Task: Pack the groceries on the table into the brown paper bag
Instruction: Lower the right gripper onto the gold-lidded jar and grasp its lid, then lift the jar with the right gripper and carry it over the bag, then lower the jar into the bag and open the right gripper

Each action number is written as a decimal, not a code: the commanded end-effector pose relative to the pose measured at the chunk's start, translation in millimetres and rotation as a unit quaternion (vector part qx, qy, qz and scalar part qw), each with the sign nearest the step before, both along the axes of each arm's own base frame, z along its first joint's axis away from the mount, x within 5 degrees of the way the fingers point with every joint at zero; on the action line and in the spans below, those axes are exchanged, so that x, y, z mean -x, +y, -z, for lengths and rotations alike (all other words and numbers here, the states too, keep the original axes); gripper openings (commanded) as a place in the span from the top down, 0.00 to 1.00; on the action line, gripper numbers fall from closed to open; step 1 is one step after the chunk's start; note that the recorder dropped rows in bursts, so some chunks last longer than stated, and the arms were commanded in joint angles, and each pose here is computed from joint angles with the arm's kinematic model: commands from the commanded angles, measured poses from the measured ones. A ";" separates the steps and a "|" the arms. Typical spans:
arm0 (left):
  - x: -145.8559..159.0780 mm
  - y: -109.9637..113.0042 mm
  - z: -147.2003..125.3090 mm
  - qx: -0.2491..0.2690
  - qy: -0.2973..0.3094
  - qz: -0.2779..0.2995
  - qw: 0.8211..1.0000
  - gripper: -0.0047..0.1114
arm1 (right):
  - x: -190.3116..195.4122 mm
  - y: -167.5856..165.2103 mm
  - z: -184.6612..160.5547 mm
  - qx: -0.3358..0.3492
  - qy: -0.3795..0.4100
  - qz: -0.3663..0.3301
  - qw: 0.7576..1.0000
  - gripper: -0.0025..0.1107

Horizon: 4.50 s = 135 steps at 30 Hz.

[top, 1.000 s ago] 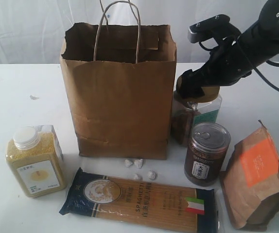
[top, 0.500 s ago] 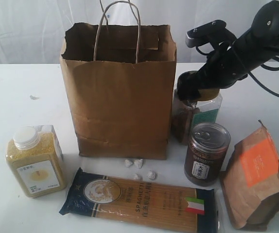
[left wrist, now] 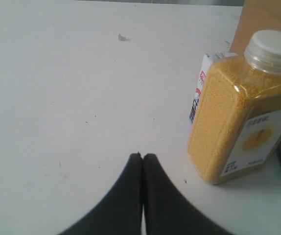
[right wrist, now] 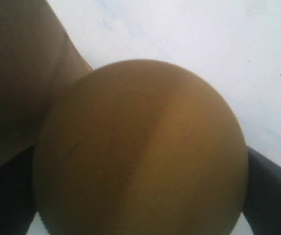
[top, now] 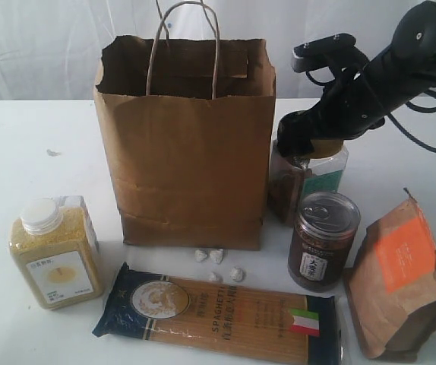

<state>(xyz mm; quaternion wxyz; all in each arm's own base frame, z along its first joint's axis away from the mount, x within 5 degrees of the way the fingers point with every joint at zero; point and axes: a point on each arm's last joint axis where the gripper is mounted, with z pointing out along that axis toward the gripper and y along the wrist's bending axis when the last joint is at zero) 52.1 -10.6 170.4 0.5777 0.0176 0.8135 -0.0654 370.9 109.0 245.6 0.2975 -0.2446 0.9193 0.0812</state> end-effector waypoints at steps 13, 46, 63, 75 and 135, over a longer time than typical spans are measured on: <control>0.1 -0.3 0.8 0.004 -0.002 0.002 1.000 0.96 | 11.4 -3.0 -63.7 -0.026 -0.072 0.012 0.997 0.98; 0.1 -0.3 0.8 0.004 -0.002 0.002 1.000 0.96 | 131.1 11.1 -281.9 -0.119 -0.276 -0.045 0.953 0.98; 0.1 -0.3 0.8 0.004 -0.002 0.002 1.000 0.96 | 84.2 73.8 -247.2 -0.106 -0.225 -0.097 0.964 0.98; 0.1 -0.3 0.8 0.004 -0.002 0.002 1.000 0.96 | 73.6 85.2 -233.1 -0.099 -0.208 -0.103 0.968 0.98; 0.1 -0.3 0.8 0.004 -0.002 0.002 1.000 0.96 | -4.9 138.8 -75.0 -0.004 0.015 -0.136 0.991 0.39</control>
